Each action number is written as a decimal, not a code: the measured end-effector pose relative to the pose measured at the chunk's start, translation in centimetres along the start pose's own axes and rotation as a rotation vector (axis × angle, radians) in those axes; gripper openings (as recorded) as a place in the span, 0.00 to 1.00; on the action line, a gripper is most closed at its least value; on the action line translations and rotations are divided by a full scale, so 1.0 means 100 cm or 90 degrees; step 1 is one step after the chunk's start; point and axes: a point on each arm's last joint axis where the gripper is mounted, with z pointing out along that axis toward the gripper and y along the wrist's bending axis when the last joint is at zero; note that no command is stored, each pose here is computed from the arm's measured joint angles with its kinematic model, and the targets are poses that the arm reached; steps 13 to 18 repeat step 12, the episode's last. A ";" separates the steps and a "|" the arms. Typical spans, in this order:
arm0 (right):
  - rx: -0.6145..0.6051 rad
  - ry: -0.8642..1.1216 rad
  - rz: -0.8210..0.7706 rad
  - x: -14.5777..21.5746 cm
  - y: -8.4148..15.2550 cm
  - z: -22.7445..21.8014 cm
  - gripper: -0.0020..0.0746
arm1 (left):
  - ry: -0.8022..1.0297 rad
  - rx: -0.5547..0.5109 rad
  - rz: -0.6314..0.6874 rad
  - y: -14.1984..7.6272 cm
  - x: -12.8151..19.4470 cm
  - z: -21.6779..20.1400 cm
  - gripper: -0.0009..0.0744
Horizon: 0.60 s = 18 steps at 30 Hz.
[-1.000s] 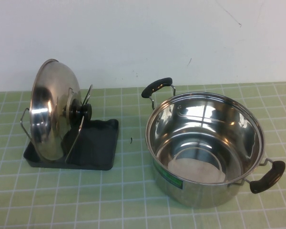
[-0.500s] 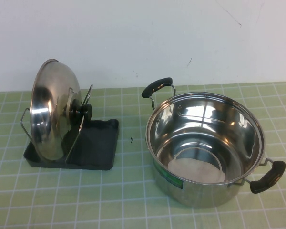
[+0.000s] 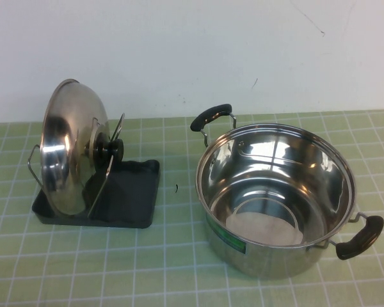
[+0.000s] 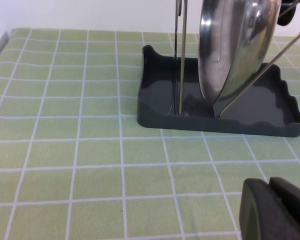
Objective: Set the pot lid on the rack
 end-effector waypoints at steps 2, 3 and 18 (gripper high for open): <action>0.000 0.000 0.000 0.000 0.000 0.000 0.02 | 0.000 0.000 0.001 0.000 0.000 0.000 0.01; 0.000 0.000 0.000 0.000 0.000 0.000 0.02 | 0.000 0.000 0.003 0.000 0.000 0.000 0.01; 0.006 -0.005 0.029 0.000 0.000 0.000 0.02 | 0.000 0.000 0.006 0.000 0.000 0.000 0.01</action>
